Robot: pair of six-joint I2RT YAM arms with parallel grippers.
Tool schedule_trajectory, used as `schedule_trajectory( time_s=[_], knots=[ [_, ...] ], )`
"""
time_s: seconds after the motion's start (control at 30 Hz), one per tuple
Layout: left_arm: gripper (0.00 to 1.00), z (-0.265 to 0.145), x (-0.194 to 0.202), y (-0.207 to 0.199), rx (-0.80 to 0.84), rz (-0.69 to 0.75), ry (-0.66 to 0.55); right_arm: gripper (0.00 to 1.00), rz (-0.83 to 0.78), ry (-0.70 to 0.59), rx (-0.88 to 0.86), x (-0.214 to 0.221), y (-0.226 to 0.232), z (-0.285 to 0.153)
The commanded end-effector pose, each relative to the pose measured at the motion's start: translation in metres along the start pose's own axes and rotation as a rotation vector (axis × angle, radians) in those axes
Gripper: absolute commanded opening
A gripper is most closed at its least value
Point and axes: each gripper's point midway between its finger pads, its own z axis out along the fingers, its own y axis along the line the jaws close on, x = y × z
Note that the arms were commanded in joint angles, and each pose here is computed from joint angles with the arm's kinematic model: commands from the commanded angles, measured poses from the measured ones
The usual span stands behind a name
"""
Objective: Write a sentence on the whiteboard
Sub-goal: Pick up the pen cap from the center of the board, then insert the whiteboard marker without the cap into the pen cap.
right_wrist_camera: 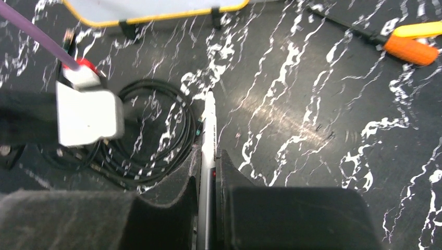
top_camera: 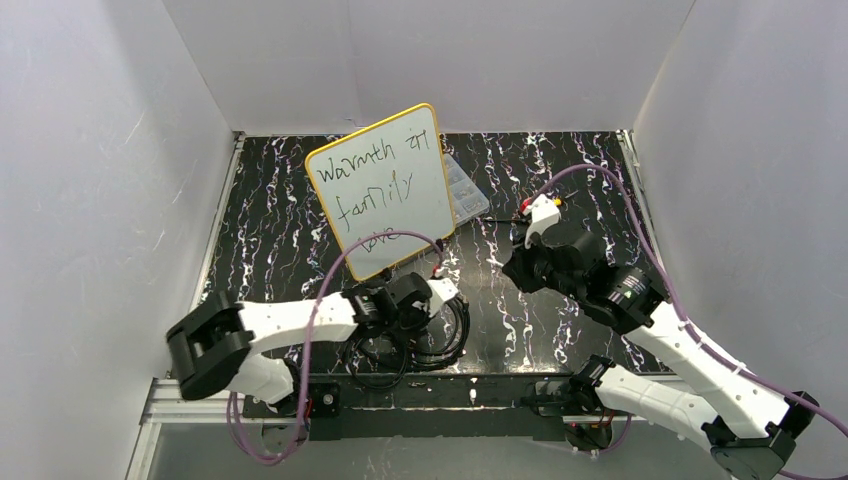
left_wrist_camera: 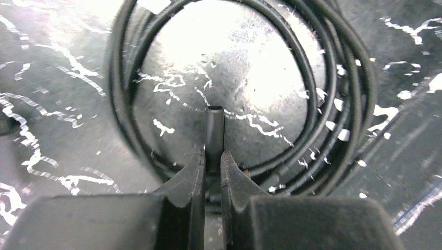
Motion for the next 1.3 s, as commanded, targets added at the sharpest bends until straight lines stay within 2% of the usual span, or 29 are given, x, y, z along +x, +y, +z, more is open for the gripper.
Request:
schedule_trajectory(
  time_s=[0.0,0.2,0.37,0.53,0.8,1.27],
  knots=[
    [0.00,-0.048,-0.040,0.003,-0.004,-0.026,-0.204,0.01,-0.062,0.084,-0.140,0.004,0.024,-0.009],
    [0.00,-0.107,-0.067,-0.020,0.164,0.038,-0.346,0.01,-0.068,0.131,-0.481,-0.005,0.084,-0.030],
    [0.00,-0.131,-0.060,-0.027,0.219,0.126,-0.360,0.01,-0.083,0.195,-0.653,-0.002,0.110,-0.041],
    [0.00,-0.144,-0.058,-0.033,0.258,0.163,-0.423,0.01,-0.099,0.230,-0.669,-0.001,0.112,-0.043],
    [0.00,-0.149,-0.057,-0.033,0.259,0.176,-0.428,0.01,-0.090,0.254,-0.736,0.001,0.122,-0.047],
    [0.00,-0.151,-0.058,-0.036,0.277,0.177,-0.435,0.01,-0.084,0.283,-0.747,0.008,0.124,-0.040]
  ],
)
